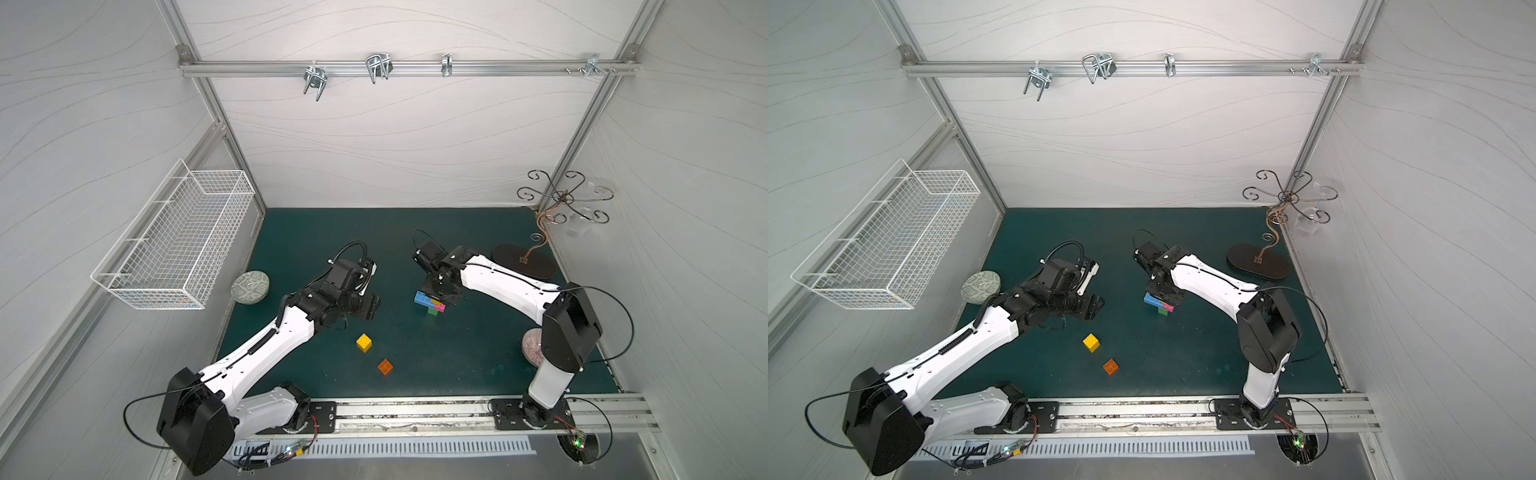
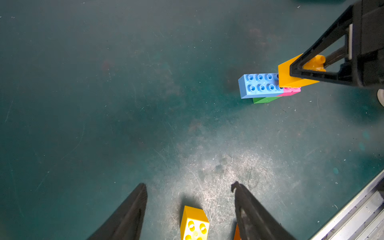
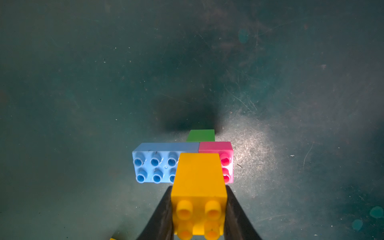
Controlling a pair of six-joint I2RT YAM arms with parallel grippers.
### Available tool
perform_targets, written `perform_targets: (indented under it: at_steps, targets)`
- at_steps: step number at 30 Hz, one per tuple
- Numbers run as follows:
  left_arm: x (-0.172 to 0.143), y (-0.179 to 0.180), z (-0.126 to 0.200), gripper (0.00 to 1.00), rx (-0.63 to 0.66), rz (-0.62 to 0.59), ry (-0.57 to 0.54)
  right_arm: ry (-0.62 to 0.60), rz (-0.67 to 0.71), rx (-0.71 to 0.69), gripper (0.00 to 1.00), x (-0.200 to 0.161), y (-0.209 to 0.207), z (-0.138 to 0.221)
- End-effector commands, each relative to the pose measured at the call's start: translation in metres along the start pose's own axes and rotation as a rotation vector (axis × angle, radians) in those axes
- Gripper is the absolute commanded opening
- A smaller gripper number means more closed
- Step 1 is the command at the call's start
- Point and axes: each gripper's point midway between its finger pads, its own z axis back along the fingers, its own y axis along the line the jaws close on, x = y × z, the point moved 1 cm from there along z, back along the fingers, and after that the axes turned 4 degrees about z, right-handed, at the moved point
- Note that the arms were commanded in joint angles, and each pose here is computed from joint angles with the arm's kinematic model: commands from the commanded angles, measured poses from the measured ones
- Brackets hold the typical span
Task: Assemble the number 4 with lego
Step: Assemble the lego brick with the lego brick.
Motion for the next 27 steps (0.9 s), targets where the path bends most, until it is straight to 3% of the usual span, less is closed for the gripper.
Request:
perform_targets:
  at_steps: [1, 27]
  targets:
    - [0.012, -0.001, 0.006, 0.69, -0.004, 0.007, -0.051, 0.011, 0.006, -0.010, 0.00, -0.004, -0.002, 0.002]
    - [0.011, -0.001, 0.007, 0.69, -0.008, 0.007, -0.052, 0.108, 0.074, -0.100, 0.00, -0.017, -0.021, -0.029]
